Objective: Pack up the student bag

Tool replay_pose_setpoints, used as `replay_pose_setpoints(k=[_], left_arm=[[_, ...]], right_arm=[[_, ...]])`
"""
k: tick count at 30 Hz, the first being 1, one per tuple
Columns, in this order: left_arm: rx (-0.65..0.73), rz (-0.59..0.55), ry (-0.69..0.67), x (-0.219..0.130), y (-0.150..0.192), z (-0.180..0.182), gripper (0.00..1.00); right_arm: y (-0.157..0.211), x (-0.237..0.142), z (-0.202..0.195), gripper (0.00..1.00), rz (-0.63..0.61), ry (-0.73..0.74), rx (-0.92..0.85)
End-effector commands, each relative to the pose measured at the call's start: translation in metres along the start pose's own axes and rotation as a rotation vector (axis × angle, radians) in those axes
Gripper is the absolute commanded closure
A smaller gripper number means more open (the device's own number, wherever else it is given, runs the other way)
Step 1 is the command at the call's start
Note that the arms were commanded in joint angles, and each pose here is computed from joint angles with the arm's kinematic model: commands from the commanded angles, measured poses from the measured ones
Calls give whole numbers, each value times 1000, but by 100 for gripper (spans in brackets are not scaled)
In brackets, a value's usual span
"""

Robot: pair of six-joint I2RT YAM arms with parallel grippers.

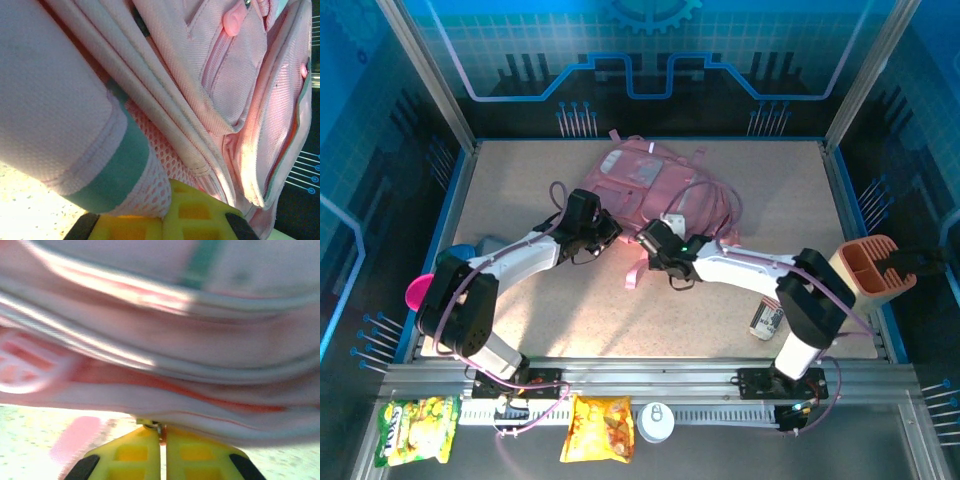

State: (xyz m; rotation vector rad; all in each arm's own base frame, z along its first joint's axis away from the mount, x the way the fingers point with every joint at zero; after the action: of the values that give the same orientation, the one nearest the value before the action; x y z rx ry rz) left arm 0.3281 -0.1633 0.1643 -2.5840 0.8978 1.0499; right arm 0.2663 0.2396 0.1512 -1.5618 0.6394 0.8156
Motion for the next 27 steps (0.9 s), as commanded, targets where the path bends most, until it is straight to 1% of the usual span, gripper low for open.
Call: replay_pose_setpoints(k=[1,3,5,8,11,14,23,26,27], left_arm=[[45,8,51,-4,-4,-18,100],[44,16,54,-3,-4,-19,100],[44,21,57,-3,-4,-21,100],[44,23,58,-3,-4,-21,100],[47,27,60,-4,-3,-23,100],[47,29,61,-4,-3,-23,100],[48,24,55,-4,-4,-23,100],[49,18,52,-3,-5,-22,100],[50,19,49,-3,-5,-22,100]], right_arm=[[7,1,-29,90,12,105,19],[5,4,-26,90,22,72,0],[-1,6,-19,88,26,5,-29],[-11,7,-7,81,14,-77,-64],[-14,12,-3,77,26,-76,-80],[-14,17,-3,77,41,-47,-92],[-11,22,-10,81,53,28,-105],[-8,21,-14,86,54,43,-115],[-6,20,-16,89,55,48,-116]])
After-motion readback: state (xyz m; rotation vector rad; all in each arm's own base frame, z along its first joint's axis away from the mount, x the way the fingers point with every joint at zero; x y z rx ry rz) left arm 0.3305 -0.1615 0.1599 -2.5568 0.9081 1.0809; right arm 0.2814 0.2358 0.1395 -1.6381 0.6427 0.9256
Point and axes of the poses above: each hand's point on the last joint's axis, 136 mm out from that joint toward the fingers, its own x axis out along the fingers, its own z axis along the line the jaws close on, y = z × x, the point moved 8 cm from there along -x, back along the fingers, and after that the axes turned 14 degrees about -x, right-handed, at the moved point
